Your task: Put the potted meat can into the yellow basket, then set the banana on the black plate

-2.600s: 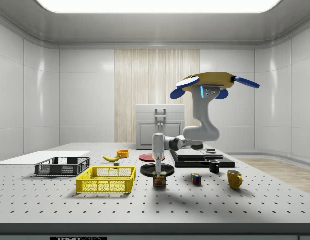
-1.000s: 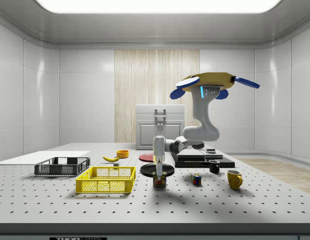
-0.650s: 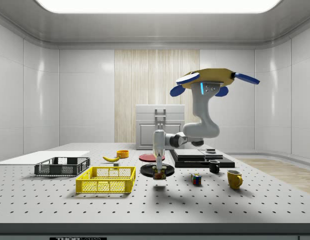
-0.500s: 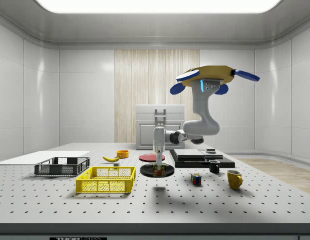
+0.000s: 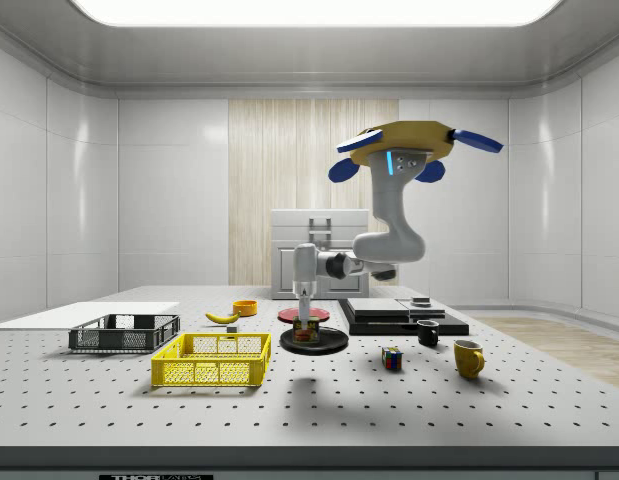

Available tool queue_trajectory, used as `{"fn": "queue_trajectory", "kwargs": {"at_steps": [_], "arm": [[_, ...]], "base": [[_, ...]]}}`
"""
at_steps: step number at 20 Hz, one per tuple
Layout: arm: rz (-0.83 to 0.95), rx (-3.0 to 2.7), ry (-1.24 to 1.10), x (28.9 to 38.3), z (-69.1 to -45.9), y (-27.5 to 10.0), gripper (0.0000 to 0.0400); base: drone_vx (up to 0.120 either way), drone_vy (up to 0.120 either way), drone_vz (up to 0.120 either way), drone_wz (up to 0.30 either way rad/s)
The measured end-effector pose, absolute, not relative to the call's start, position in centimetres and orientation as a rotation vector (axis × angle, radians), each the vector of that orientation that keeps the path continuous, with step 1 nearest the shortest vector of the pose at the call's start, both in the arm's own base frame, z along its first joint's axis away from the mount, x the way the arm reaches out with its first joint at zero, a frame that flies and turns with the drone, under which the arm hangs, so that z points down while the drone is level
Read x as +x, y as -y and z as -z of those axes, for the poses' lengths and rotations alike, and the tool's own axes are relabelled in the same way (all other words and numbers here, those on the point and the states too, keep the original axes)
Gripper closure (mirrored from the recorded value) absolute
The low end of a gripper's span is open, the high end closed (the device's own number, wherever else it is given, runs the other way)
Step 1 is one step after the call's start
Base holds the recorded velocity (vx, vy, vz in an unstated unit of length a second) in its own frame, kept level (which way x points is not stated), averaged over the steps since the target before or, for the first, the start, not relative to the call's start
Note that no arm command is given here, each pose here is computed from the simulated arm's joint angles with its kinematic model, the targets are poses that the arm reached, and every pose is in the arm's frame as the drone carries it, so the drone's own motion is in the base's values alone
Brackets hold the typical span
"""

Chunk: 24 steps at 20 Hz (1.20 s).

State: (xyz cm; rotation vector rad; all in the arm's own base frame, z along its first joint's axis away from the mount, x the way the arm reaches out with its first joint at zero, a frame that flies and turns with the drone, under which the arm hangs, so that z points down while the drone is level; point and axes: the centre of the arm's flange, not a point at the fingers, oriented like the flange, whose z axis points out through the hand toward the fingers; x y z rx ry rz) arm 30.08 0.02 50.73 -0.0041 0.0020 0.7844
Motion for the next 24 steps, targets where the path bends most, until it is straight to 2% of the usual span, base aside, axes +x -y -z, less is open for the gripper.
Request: {"fn": "queue_trajectory", "kwargs": {"at_steps": [24], "arm": [[-0.785, -0.004, -0.002, 30.08, -50.68, -0.02, 0.0116]], "base": [[0.120, 0.000, 0.000, 0.000]]}}
